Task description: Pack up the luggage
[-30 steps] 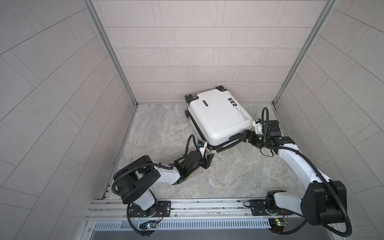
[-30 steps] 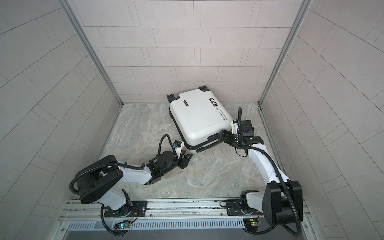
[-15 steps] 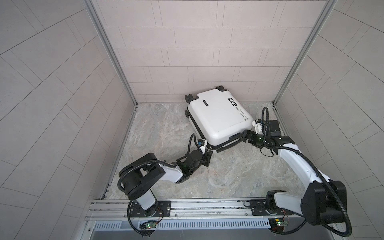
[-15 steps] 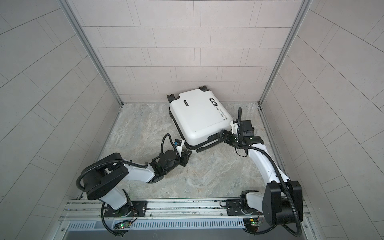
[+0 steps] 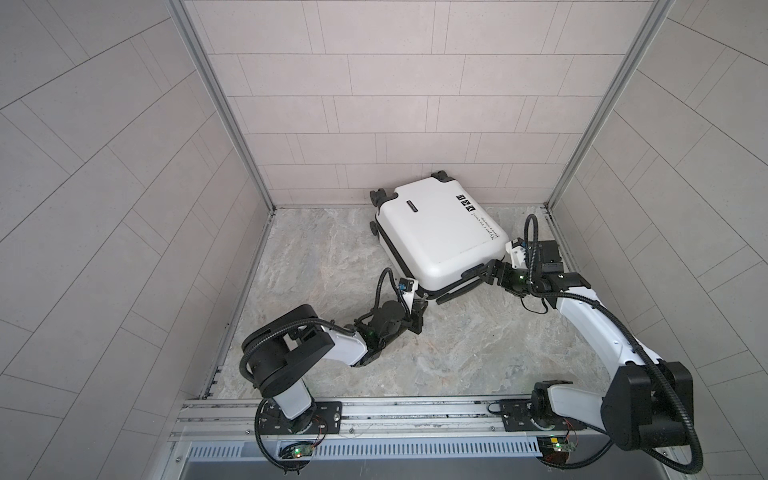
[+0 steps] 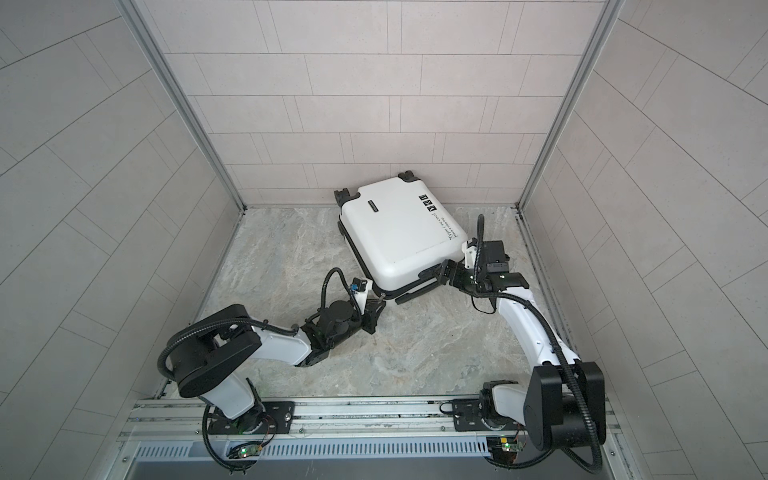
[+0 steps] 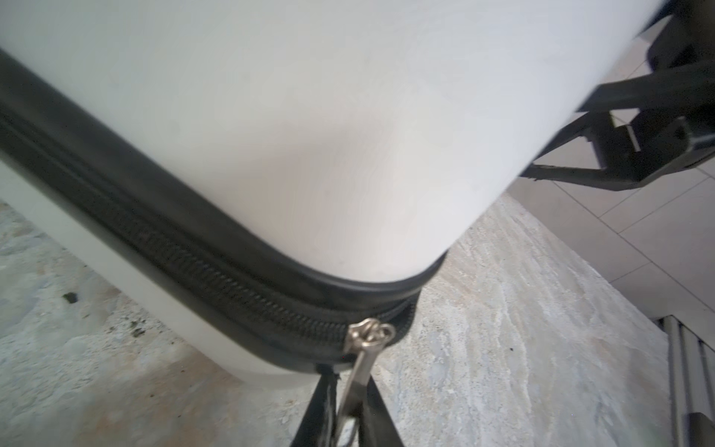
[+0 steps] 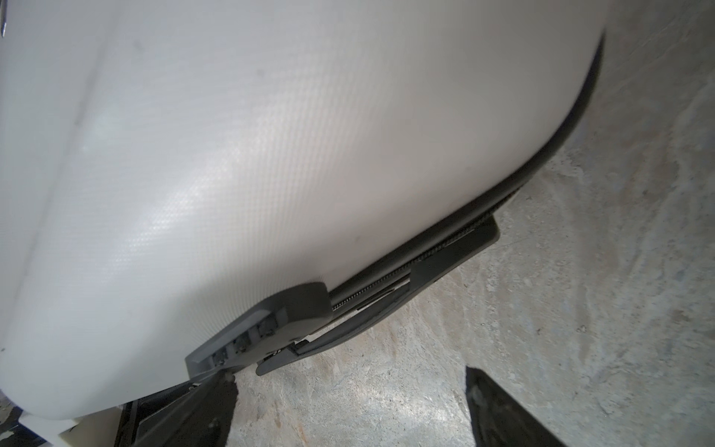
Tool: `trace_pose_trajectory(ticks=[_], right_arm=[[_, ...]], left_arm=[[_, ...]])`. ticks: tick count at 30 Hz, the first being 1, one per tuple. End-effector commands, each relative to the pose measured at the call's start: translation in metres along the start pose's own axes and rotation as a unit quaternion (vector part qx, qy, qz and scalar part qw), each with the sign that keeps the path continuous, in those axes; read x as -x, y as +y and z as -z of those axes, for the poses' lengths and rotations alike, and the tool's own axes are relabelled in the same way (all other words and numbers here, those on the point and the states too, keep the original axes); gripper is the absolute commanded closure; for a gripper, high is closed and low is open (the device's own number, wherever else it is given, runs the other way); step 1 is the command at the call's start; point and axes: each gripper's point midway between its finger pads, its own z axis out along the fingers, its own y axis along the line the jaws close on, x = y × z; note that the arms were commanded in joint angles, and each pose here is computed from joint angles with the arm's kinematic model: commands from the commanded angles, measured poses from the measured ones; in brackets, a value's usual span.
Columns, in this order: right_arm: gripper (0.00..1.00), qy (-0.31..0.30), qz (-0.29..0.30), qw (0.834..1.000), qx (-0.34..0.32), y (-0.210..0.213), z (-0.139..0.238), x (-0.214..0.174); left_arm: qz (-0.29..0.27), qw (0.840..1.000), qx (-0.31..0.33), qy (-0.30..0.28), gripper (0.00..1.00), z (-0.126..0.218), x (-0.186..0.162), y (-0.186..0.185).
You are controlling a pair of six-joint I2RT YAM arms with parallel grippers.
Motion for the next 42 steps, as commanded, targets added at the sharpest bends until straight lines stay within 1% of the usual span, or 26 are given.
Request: trace_pose_trajectory(ticks=[1,6,9,18,22,31,35,38,42], right_arm=[[0.05,-0.005,0.008,1.0,0.002,0.002,0.006,0.002],[0.05,-0.005,0.007,1.0,0.001,0.002,0.005,0.001],[0.05,-0.005,0.007,1.0,0.002,0.002,0.005,0.001],[0.05,-0.005,0.008,1.0,0.0,0.001,0.006,0.002],[0.05,-0.005,0.006,1.0,-0.002,-0.001,0.006,0.003],[0.05,-0.016,0.001,1.0,-0.006,-0.008,0.014,0.011],[0.04,-0.035,-0.021,0.999,-0.009,-0.018,0.022,0.024],[0.02,-0.056,-0.05,0.997,-0.003,-0.025,0.027,0.038],[0.01,-0.08,-0.084,0.993,0.013,-0.029,0.029,0.055]], left_arm=[[0.004,0.998,-0.038,-0.056,0.8,0.001,0.033,-0.019],[0.006,0.998,-0.04,-0.055,0.78,0.001,0.032,-0.02],[0.007,0.998,-0.036,-0.055,0.79,0.0,0.032,-0.018],[0.015,0.998,-0.023,-0.056,0.92,-0.002,0.034,-0.014],[0.013,0.998,-0.028,-0.055,1.0,-0.001,0.033,-0.016],[0.005,0.998,-0.042,-0.047,1.0,0.012,0.03,-0.018],[0.01,0.999,-0.025,-0.019,1.0,0.018,0.026,-0.007],[0.015,1.0,-0.007,-0.001,1.0,0.02,0.025,0.005],[0.028,0.999,0.014,-0.006,1.0,0.027,0.03,0.024]])
